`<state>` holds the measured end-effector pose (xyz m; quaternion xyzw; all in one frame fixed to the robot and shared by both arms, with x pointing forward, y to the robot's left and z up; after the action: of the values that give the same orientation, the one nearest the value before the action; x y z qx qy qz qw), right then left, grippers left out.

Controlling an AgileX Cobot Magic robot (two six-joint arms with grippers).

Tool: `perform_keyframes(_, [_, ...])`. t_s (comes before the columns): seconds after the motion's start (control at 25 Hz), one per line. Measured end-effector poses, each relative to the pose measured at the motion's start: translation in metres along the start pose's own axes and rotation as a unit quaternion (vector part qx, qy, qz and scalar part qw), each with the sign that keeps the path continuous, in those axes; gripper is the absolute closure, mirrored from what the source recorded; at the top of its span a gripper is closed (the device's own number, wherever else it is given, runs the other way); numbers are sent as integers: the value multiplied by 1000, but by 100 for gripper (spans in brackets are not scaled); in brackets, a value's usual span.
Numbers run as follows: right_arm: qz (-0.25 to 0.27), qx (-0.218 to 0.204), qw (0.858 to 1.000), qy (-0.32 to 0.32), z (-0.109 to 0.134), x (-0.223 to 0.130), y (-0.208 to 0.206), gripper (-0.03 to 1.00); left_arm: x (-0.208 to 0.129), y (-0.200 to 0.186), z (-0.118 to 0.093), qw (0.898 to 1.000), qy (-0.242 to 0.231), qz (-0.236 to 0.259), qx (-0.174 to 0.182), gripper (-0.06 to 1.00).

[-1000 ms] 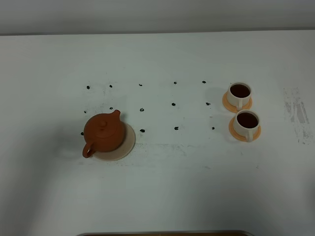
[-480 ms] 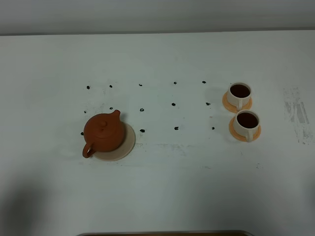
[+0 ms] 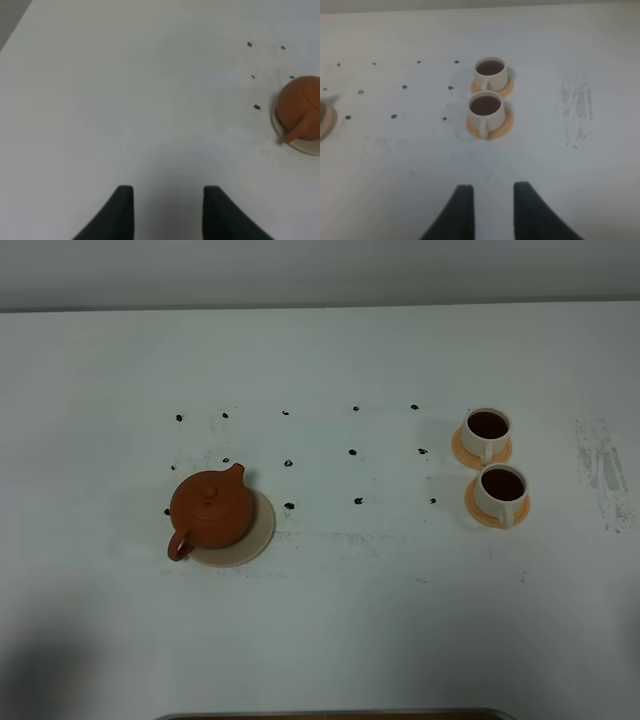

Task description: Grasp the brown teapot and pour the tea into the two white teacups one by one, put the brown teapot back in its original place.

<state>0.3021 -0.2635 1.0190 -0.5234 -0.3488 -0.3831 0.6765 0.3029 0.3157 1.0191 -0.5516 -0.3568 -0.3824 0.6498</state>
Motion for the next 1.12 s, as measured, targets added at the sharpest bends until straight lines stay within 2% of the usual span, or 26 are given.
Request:
perform_keyframes(0.28, [0, 0, 1000, 0, 0, 0, 0, 74, 0, 0, -2, 1000, 17, 0, -7, 58])
perform_keyframes(1.12, [0, 0, 1000, 0, 0, 0, 0, 74, 0, 0, -2, 1000, 19, 0, -7, 58])
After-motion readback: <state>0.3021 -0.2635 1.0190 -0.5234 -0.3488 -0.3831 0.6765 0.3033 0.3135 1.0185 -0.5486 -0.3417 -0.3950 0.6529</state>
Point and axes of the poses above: a point on each arm's last joint axis where the gripper is mounted, y pointing out along that axis toward the gripper, z along the wrist's bending axis when the last joint is at zero, x = y × z, the point moved 8 cm from there along y, pointing out along that axis toward the gripper, and after that the axes turned 12 degrees about y, right-handed, at the moved point
